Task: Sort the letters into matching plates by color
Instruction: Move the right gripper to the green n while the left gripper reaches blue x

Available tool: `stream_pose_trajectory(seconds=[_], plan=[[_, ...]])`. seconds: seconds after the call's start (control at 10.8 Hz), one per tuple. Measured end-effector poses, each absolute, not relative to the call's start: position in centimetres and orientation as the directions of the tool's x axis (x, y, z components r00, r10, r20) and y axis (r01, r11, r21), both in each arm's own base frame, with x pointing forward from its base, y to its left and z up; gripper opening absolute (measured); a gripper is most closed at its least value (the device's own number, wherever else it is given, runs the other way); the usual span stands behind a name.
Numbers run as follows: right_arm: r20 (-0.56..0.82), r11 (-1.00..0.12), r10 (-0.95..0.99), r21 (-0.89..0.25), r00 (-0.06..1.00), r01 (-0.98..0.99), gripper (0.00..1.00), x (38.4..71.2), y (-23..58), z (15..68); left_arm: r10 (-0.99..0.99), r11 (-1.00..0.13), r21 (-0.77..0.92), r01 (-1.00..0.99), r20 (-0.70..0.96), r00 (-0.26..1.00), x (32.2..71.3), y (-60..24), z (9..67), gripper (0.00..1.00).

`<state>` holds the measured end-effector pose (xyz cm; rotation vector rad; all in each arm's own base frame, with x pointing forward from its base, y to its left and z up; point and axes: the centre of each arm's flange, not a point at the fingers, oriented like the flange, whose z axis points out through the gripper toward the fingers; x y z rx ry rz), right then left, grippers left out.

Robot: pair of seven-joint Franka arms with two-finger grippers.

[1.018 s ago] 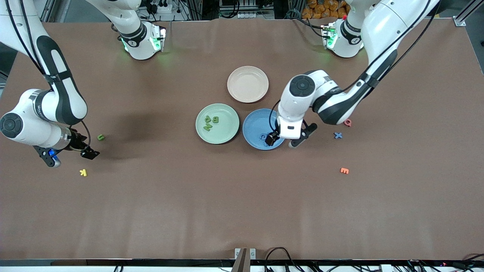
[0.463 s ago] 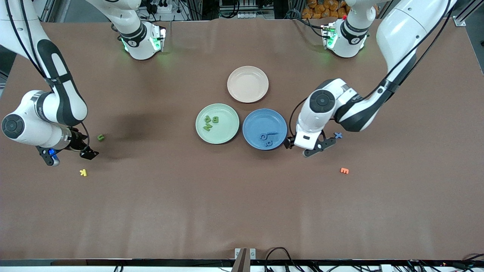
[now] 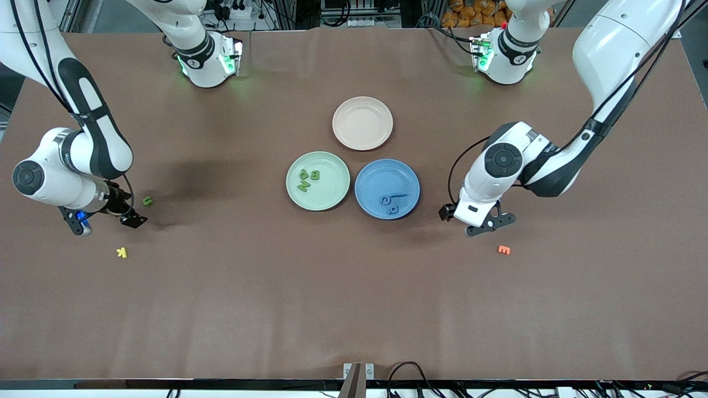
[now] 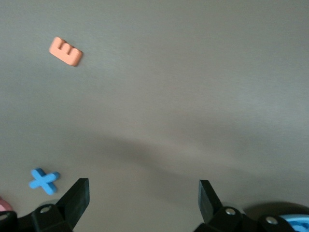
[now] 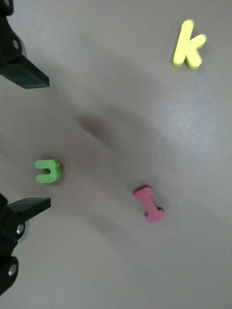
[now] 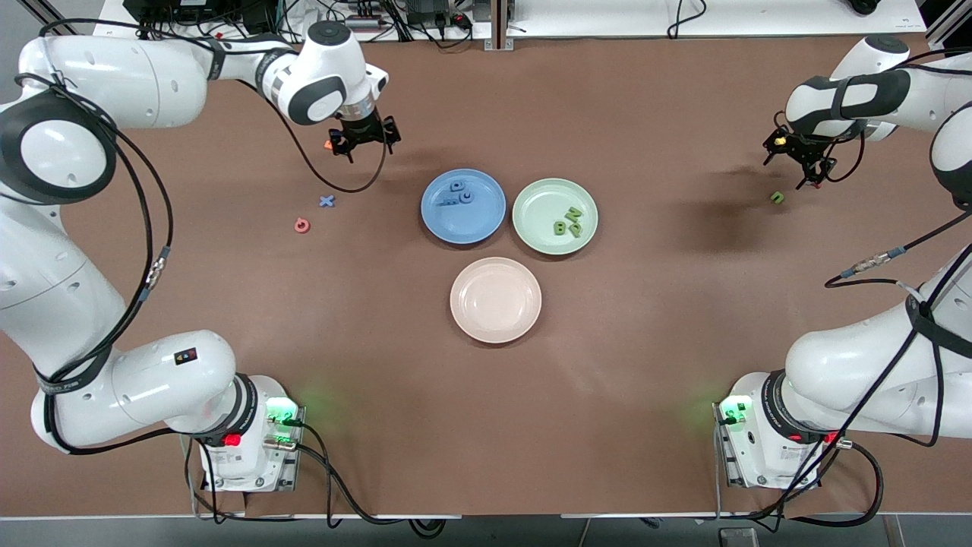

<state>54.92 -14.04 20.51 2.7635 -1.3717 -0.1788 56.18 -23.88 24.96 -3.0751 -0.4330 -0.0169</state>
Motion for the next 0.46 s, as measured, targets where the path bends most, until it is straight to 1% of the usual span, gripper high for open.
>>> stream_pose_trajectory(seconds=[0.46], plan=[[-0.108,-0.613,-0.790,0.116,0.603,-0.782,1.00,52.7,-14.1,19.7,0.245,-0.967,-0.071,0.244,-0.005,0.970,55.9,-19.7,23.5,1.00]])
